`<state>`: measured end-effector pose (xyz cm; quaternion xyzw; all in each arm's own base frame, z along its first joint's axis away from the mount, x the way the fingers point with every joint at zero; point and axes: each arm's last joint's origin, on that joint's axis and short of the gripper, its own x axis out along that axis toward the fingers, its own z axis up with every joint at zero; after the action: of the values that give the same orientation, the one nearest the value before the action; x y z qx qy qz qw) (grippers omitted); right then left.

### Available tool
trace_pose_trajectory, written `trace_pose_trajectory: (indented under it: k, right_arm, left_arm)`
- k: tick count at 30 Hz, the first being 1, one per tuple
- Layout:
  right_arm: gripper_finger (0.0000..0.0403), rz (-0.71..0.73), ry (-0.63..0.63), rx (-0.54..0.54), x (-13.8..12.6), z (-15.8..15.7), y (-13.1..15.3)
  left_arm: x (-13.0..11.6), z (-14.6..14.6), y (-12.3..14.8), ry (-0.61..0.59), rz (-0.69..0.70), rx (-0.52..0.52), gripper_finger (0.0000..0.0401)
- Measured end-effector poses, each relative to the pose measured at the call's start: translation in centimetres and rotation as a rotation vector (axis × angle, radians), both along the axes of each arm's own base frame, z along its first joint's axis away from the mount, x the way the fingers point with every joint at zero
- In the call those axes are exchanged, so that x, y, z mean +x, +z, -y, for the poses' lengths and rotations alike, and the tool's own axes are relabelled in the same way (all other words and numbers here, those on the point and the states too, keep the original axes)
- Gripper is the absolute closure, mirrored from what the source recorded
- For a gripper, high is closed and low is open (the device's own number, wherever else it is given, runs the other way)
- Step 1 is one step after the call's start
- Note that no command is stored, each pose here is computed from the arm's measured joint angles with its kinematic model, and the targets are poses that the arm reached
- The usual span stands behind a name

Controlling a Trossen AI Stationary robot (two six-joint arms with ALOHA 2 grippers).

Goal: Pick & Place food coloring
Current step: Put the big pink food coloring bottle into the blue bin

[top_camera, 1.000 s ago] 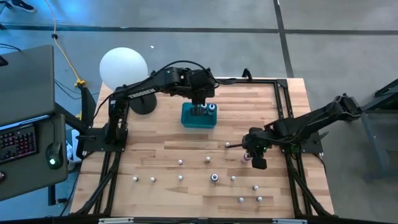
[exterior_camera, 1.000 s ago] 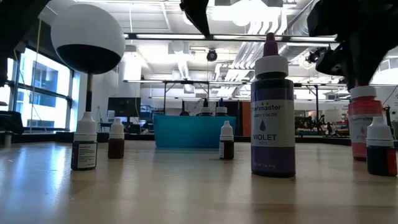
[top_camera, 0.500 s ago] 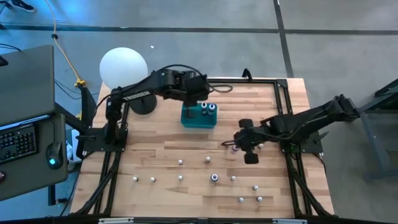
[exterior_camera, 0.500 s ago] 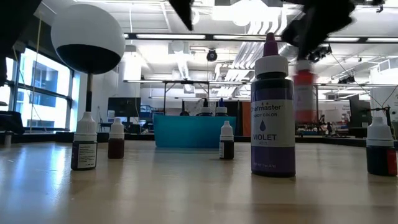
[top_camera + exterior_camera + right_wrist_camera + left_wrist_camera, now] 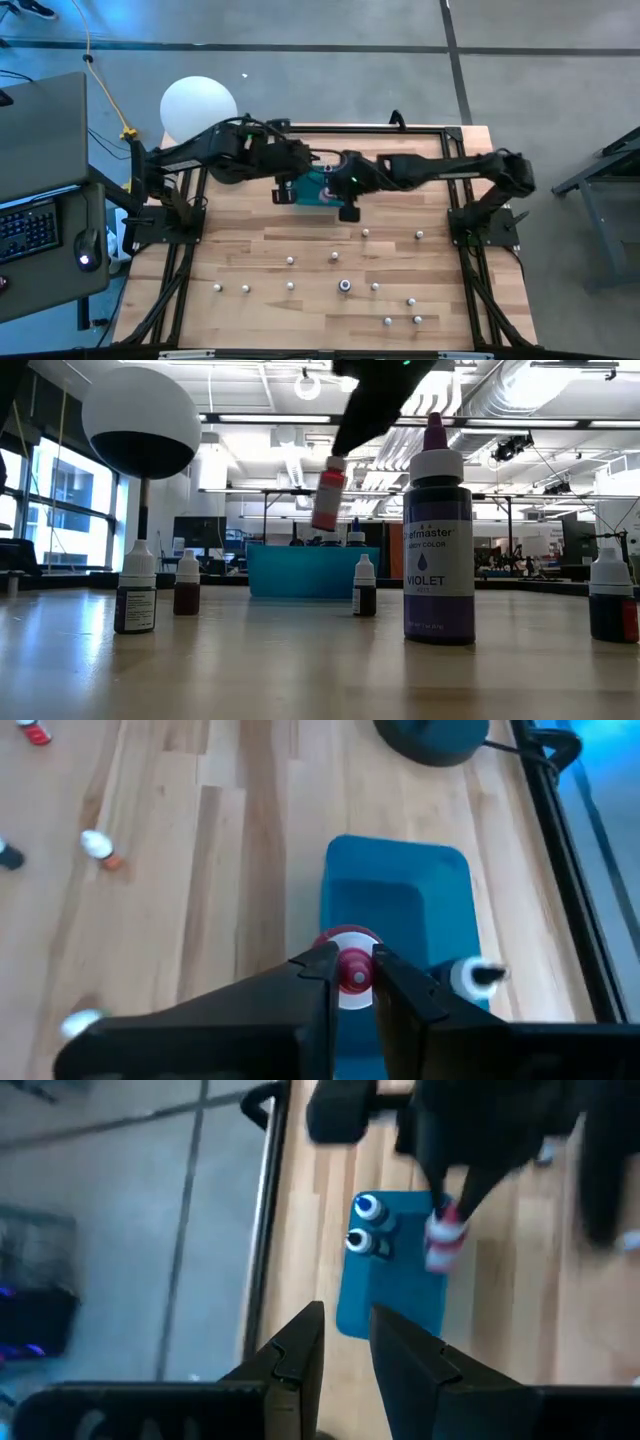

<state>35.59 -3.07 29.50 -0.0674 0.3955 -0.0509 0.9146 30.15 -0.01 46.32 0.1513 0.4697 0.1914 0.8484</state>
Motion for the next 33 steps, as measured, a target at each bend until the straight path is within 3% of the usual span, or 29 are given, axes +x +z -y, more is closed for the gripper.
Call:
trace_pose_trajectory:
  k: [3, 6, 12, 17, 21, 33]
  right_arm:
    - [0.0366, -0.02, 0.003, -0.023, 1.4, 1.7, -0.5]
    - [0.0368, -0.075, 0.007, -0.051, 2.7, 3.3, -2.1]
    - [0.0365, -0.107, -0.019, -0.063, 4.2, 5.8, -3.5]
    - [0.0368, -0.129, -0.031, -0.075, 4.3, 7.4, -4.5]
    - [0.0369, -0.129, -0.05, -0.068, 4.3, 8.8, -5.0]
    - [0.0358, -0.136, -0.074, -0.031, 4.4, 11.2, -6.8]
  left_arm:
    - [-1.0, 0.1, -0.3, 0.005, 0.005, -0.111, 0.0321]
    - [-1.5, 0.2, -1.8, 0.002, -0.064, -0.144, 0.0321]
    - [-2.1, 0.7, -8.0, 0.035, -0.288, -0.242, 0.0321]
    - [-3.2, 0.6, -12.1, 0.048, -0.361, -0.271, 0.0321]
    - [-3.6, 0.7, -13.2, 0.041, -0.336, -0.275, 0.0321]
    - [-4.1, 0.6, -11.9, 0.016, -0.226, -0.284, 0.0321]
